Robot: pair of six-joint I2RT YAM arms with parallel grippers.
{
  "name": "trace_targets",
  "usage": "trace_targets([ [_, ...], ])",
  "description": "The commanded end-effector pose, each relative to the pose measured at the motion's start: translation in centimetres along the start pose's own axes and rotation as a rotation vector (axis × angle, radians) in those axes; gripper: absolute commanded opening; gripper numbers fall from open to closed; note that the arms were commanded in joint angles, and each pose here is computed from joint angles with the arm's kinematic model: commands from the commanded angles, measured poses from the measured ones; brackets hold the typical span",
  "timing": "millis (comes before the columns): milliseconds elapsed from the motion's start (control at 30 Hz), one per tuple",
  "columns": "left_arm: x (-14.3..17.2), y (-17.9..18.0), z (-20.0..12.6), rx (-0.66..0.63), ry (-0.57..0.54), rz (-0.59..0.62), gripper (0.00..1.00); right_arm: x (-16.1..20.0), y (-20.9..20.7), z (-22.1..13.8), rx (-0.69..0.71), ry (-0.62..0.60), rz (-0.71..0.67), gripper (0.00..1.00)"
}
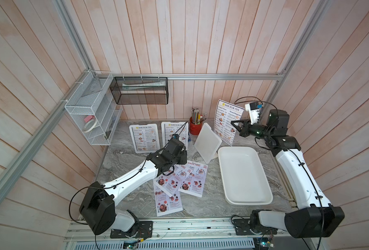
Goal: Replace the menus in the menu holders
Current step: Insert the menu into the menu holder.
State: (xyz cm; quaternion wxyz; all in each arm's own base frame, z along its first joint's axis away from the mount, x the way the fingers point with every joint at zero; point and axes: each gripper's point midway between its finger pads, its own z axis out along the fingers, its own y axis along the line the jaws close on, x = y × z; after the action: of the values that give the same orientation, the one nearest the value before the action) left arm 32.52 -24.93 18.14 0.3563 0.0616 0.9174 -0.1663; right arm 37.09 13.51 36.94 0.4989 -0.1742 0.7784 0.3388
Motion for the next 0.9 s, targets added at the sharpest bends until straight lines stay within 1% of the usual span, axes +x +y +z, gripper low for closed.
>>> trace_targets([
  [0,-1.3,-0.1,-0.9,-0.002,-0.032,0.008,0.61,0.9,-0.3,0.3,-0.014,0.025,0.008,0.00],
  [367,-1.6,-0.3,-1.4,0.005,-0.035,0.020,0.61,1.4,-1.7,1.7,-0.017,0.061,0.021,0.00],
  [467,-1.7,-0.2,-1.7,0.004,-0.046,0.020,0.61,1.3,-2.3,2.0,0.008,0.066,0.016,0.00],
  [667,-1.8,-0.3,-1.5,0.005,-0.041,0.018,0.61,0.1,-3.1,1.2,0.058,0.033,0.001,0.00],
  [867,-1.9,-0.4,-1.4,0.004,-0.042,0.022,0.61,-0.5,-4.0,0.3,0.073,0.003,0.019,0.00],
])
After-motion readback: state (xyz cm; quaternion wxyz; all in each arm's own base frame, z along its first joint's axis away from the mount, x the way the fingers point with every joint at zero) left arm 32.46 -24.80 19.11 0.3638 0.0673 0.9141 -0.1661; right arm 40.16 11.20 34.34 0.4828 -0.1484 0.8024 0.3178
